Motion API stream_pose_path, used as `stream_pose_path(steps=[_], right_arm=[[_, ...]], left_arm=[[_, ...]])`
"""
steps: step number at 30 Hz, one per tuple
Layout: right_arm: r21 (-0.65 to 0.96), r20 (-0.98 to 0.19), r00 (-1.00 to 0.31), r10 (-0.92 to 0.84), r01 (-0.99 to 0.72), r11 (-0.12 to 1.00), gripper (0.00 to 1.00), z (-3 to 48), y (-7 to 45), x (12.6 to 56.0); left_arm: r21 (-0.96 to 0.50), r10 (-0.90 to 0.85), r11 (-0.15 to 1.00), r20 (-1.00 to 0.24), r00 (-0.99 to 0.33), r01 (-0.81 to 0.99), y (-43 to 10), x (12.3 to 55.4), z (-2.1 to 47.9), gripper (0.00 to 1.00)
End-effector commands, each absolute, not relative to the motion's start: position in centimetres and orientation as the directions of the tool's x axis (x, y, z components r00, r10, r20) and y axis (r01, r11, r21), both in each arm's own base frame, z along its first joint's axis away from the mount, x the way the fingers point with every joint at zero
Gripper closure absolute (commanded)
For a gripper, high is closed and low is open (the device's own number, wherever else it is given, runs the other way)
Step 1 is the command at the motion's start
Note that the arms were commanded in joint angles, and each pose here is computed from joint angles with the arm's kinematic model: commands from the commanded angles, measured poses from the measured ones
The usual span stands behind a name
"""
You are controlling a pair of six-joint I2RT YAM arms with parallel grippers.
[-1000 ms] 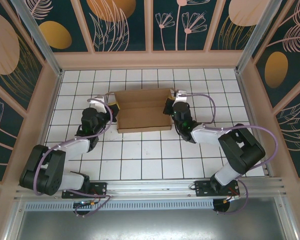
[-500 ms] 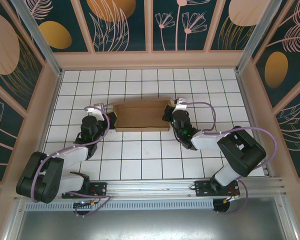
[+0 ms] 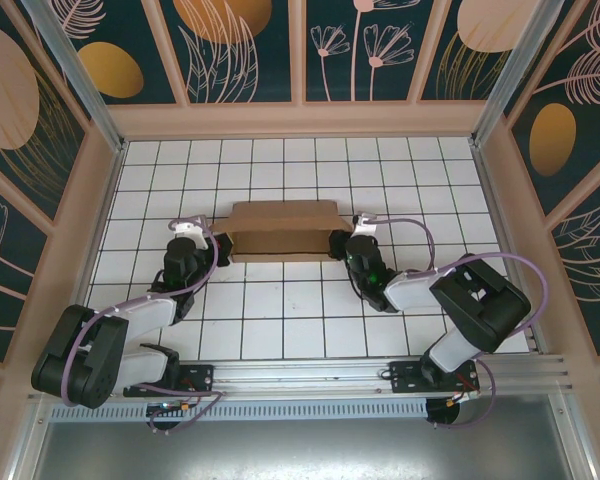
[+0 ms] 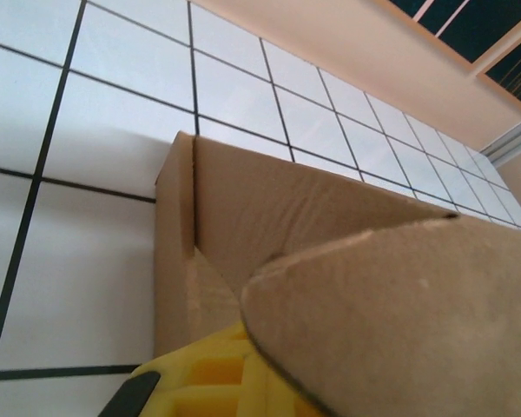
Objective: Fold the paper box
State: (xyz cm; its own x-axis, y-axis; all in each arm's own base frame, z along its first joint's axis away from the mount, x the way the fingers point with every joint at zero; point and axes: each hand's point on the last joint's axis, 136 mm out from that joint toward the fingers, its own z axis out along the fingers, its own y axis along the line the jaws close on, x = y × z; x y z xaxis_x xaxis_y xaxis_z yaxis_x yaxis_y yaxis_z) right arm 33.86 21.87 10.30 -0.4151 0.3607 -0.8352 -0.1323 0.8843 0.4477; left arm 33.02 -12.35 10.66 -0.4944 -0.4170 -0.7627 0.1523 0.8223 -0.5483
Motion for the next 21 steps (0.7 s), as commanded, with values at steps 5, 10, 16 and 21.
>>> stream_pose_path(steps=[5, 10, 16, 21], right_arm=[[0.421, -0.85, -0.408, 0.334, -0.142, 0.896, 0.63, 10.2, 20.9, 32.9], [0.406, -0.87, -0.368, 0.328, -0.157, 0.9, 0.49, 11.4, 20.1, 32.5], [0.363, -0.897, -0.333, 0.289, -0.183, 0.914, 0.45, 12.4, 19.2, 32.2], [0.352, -0.904, -0.329, 0.274, -0.206, 0.913, 0.45, 12.4, 18.7, 31.8]], left_arm=[[-0.536, -0.429, 0.842, -0.732, -0.529, 0.06, -11.1, 32.2, 8.5, 0.86], [-0.531, -0.454, 0.847, -0.753, -0.477, 0.032, -10.1, 32.4, 10.0, 0.65], [-0.528, -0.474, 0.849, -0.768, -0.432, 0.007, -9.2, 32.2, 11.5, 0.54], [-0.517, -0.459, 0.856, -0.774, -0.436, 0.016, -9.2, 31.8, 11.1, 0.53]])
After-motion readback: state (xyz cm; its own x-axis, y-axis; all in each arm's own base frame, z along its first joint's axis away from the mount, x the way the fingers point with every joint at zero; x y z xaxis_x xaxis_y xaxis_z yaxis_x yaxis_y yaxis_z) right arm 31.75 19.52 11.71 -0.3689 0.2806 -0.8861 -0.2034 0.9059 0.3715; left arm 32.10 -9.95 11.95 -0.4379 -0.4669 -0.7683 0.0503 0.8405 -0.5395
